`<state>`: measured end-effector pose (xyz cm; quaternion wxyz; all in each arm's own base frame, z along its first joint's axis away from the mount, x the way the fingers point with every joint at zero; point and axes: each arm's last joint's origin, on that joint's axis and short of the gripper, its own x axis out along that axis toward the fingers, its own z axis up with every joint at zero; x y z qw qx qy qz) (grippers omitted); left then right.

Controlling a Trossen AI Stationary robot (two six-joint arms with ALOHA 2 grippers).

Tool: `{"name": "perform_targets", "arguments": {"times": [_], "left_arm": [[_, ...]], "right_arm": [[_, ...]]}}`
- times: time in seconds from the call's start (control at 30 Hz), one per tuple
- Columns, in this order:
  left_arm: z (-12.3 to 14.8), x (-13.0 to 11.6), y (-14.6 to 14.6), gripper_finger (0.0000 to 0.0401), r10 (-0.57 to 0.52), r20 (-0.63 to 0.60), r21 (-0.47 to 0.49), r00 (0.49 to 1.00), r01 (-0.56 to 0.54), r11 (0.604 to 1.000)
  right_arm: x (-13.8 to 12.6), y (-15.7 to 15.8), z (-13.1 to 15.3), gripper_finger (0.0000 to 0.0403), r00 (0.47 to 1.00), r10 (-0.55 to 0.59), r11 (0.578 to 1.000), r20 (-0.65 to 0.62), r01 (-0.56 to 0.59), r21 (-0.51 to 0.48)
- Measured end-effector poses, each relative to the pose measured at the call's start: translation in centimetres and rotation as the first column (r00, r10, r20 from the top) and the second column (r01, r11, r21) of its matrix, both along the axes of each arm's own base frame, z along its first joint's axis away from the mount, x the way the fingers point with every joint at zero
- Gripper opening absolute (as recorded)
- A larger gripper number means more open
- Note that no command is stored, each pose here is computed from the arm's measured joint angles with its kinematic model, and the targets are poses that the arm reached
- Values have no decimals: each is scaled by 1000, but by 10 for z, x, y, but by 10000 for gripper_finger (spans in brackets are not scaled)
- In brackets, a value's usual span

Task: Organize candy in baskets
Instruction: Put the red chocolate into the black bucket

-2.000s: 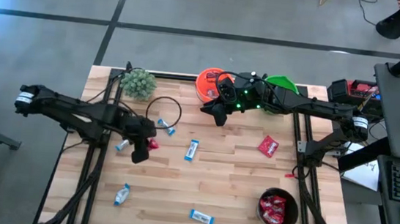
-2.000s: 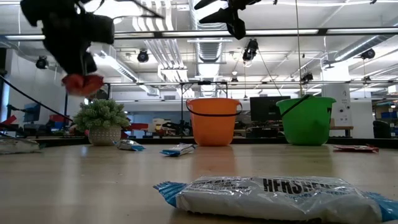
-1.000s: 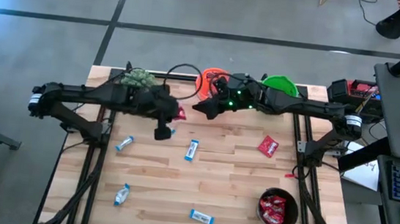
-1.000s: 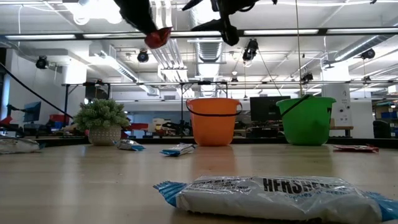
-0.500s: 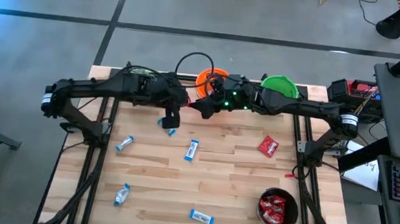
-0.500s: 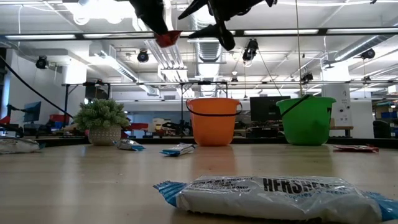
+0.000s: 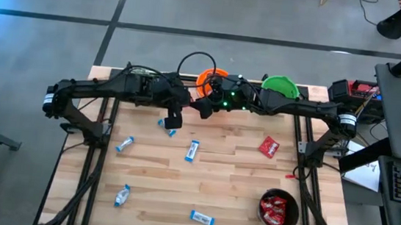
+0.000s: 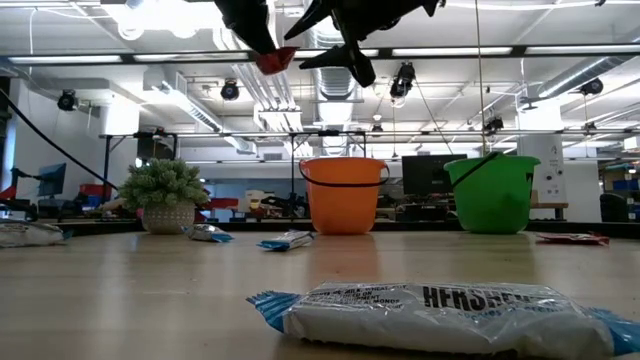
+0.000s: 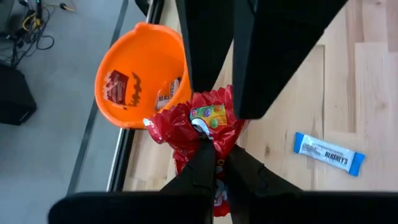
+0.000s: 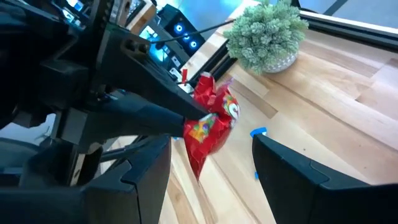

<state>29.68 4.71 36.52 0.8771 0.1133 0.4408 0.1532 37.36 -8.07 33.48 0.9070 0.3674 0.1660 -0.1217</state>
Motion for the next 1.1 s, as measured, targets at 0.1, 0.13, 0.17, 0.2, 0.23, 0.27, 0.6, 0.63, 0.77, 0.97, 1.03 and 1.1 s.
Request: {"name": "perform_targets", "arguments": {"times": [0.1, 0.13, 0.17, 0.2, 0.23, 0.27, 0.6, 0.63, 0.77, 0.97, 1.03, 1.1], "left_arm": [[2, 2, 0, 0, -6, 26, 8, 1000, 5, 1000], [2, 2, 0, 0, -6, 28, 9, 1000, 6, 1000], [2, 2, 0, 0, -7, 29, 9, 1000, 7, 1000], [2, 2, 0, 0, -7, 30, 10, 1000, 7, 1000], [2, 3, 0, 0, -8, 34, 11, 999, 8, 1000], [3, 3, 0, 0, -9, 42, 13, 999, 9, 1000], [6, 7, 0, 0, -47, 83, 7, 995, 47, 999], [5, 7, 0, 0, -47, 83, 7, 995, 47, 999], [5, 7, 0, 0, -48, 82, 6, 995, 48, 999], [5, 7, 0, 0, -44, 86, 0, 995, 44, 999], [5, 7, 0, 1, -43, 88, -2, 995, 43, 999], [5, 7, 0, 7, -42, 88, -4, 995, 43, 999]], "right_arm": [[1, 0, 1, 211, 1000, 0, 1000, 19, 0, -5], [1, 0, 1, 207, 1000, 0, 1000, 19, 0, -5], [1, 0, 1, 203, 1000, 0, 1000, 18, 0, -5], [1, 0, 1, 198, 1000, 1, 1000, 18, -1, -5], [2, 0, 1, 192, 1000, 1, 1000, 18, -1, -5], [2, 0, 1, 186, 1000, 0, 1000, 17, 0, -5], [1, 0, 1, 111, 1000, 4, 1000, 17, -4, -14], [1, 0, 1, 98, 1000, 6, 1000, 16, -5, -19], [1, 0, 1, 37, 1000, 11, 999, 13, -10, -32], [1, 0, 1, 20, 1000, 22, 998, 10, -21, -57], [1, -1, 1, 19, 1000, 23, 998, 9, -22, -60], [1, 0, 1, 19, 1000, 25, 998, 9, -25, -65]]}}
